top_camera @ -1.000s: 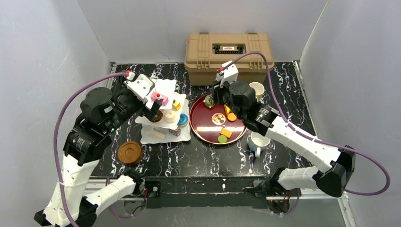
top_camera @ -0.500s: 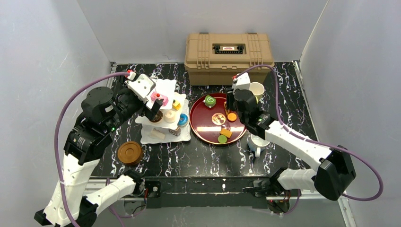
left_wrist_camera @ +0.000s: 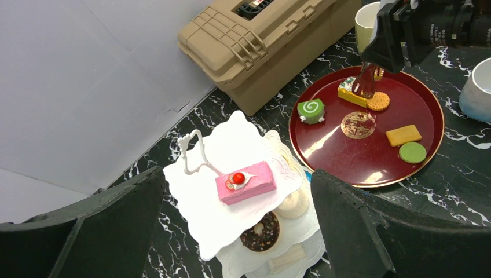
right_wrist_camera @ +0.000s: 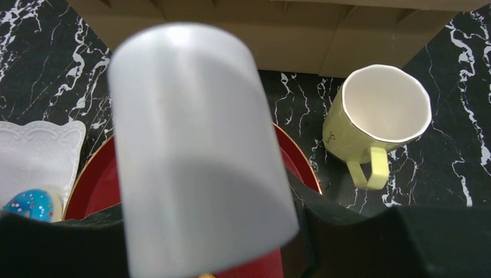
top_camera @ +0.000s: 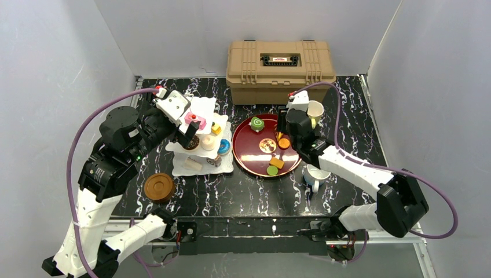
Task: Serve the afternoon tea
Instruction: Place the desert on the desert table, then pick up the desert from the tray.
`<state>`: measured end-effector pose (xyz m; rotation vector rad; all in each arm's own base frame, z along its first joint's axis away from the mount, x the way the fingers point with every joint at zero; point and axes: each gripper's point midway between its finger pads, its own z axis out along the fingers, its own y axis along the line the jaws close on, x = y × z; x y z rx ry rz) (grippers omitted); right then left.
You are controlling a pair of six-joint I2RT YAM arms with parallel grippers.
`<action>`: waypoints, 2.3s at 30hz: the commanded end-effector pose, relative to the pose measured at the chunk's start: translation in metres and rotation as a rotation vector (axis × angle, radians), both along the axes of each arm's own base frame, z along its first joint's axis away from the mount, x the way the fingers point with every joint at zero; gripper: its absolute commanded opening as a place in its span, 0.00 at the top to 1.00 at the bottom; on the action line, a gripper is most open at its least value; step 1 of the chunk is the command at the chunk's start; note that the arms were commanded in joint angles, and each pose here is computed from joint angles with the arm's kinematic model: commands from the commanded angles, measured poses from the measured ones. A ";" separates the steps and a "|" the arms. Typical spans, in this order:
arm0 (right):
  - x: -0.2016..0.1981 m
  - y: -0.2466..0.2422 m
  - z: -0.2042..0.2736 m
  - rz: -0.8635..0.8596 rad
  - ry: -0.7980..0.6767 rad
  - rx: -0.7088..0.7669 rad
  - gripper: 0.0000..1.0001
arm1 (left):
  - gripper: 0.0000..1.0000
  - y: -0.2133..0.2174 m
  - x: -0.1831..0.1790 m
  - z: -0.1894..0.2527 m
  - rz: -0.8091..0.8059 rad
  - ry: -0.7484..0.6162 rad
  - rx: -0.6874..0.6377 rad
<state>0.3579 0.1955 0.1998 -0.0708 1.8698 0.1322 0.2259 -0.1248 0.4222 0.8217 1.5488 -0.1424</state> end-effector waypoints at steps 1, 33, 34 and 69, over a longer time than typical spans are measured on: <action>0.013 0.001 0.013 -0.059 -0.067 0.079 0.41 | 0.06 -0.001 -0.001 0.009 -0.008 -0.016 -0.021; 0.041 -0.006 -0.036 -0.234 -0.058 0.086 0.39 | 0.06 0.001 -0.003 0.009 -0.005 -0.019 -0.018; 0.043 -0.006 -0.037 -0.237 -0.059 0.086 0.39 | 0.06 0.001 -0.003 0.008 -0.004 -0.019 -0.017; 0.053 0.042 0.067 0.063 -0.218 0.112 0.74 | 0.06 0.001 -0.001 0.009 -0.002 -0.023 -0.004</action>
